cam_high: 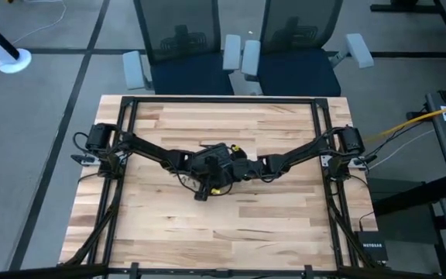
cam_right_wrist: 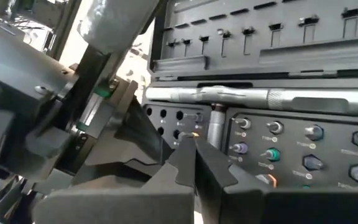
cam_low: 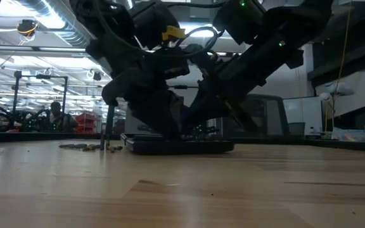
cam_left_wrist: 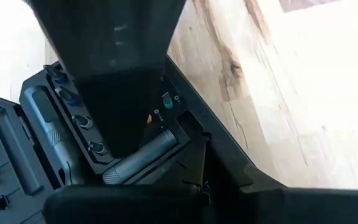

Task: Prefit tool cases
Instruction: Remove the green socket bit from the black prefit tool case

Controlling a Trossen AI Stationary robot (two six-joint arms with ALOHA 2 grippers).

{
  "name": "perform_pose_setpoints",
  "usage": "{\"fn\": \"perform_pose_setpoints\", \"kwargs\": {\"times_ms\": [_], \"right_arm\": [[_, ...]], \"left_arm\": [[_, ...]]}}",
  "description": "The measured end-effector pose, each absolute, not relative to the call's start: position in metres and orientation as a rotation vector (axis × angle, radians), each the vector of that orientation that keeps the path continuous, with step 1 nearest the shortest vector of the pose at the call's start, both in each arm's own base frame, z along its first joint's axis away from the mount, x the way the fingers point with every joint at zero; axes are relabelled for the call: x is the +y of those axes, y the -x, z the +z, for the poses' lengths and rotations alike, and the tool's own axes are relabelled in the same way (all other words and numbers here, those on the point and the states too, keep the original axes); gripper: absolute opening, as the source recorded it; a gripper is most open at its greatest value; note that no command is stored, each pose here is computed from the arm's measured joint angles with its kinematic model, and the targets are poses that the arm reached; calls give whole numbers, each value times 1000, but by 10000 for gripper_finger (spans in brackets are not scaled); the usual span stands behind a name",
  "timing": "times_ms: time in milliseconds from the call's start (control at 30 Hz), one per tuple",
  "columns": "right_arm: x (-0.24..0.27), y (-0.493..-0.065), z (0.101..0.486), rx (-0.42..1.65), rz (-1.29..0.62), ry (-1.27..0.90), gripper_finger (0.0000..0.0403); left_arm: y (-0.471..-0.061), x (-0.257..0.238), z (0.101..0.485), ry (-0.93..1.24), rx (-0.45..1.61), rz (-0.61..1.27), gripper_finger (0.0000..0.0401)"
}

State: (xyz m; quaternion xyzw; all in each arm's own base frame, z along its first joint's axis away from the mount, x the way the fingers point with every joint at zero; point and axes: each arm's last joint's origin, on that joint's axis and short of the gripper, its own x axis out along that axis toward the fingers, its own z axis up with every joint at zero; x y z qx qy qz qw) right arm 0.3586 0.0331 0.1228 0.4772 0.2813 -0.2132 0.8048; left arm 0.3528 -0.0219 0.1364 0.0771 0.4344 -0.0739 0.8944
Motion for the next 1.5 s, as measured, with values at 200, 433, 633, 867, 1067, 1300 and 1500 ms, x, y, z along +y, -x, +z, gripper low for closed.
{"fn": "perform_pose_setpoints", "kwargs": {"times_ms": [200,433,633,867,1067,1300,1500], "right_arm": [[33,-352,117,695,-511,-1021,0],[30,-351,115,741,-504,-1045,0],[25,-348,124,702,-498,-992,0],[7,-343,141,675,-539,-953,0],[7,-342,136,712,-548,-952,0],[4,-342,138,704,-543,-928,0],[4,-343,140,707,-512,-891,0]], "left_arm": [[-353,-22,138,-152,892,-143,0],[-351,-28,146,-152,885,-130,0],[-353,-31,165,-158,794,-127,0],[-353,-32,168,-145,775,-123,0],[-347,-32,191,-169,708,-132,0],[-303,-29,230,-177,835,-128,0],[-234,-35,232,-92,999,-73,0]]}}
